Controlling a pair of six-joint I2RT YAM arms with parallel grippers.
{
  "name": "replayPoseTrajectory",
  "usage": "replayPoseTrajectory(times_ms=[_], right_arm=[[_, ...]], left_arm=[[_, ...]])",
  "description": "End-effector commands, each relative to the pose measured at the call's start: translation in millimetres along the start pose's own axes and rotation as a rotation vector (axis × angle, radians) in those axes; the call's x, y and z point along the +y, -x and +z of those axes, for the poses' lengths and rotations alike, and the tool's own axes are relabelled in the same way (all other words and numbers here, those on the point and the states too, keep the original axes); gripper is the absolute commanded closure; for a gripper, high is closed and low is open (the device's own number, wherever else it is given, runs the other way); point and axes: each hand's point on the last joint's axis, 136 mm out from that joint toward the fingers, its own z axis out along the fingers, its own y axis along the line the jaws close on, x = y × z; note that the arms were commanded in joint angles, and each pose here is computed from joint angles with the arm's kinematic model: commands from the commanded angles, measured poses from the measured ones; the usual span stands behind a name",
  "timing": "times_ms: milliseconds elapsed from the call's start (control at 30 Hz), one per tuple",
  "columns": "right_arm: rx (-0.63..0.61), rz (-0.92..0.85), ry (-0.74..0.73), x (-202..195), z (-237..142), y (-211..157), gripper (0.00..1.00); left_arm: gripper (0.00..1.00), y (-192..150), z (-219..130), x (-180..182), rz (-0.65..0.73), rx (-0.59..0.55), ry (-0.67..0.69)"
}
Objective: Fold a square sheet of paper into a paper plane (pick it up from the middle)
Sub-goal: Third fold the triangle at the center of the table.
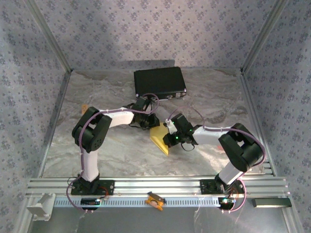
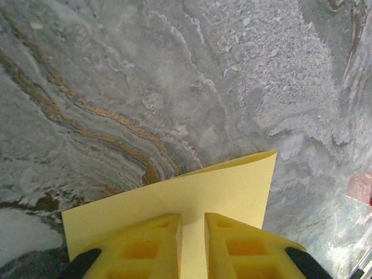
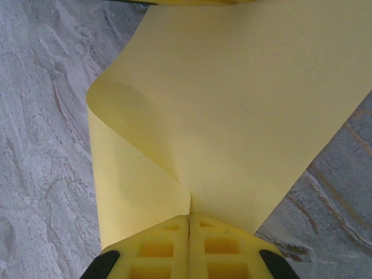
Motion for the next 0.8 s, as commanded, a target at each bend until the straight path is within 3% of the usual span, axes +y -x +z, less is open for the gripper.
replayPoseTrajectory(times_ms=[0,200,367,600,767], right_arm=[[0.045,0.034,-0.026,-8.0,5.7,-9.4,1.00],[0.045,0.036,-0.025,-7.7,6.1,-10.5,1.00],[0.043,0.038,-0.029,-8.6,6.0,-10.0,1.00],[0.042,0.043,-0.032,-9.6,5.6,-9.9,1.00],[0.039,0.045,-0.040,-11.0,5.1,-10.2,1.00]], left_arm=[[0.81,6.5,-3.2,-7.9,0.029,-0.002,0.002],[0.73,20.7,-26.5,-24.3,0.052,-0.068,-0.012],[0.73,12.4,-49.2,-21.1,0.018,-0.136,-0.025],[0.85,-16.3,-79.2,-27.7,-0.043,-0.194,-0.174],[0.94,-44.0,-73.3,-35.2,-0.070,-0.169,-0.291]])
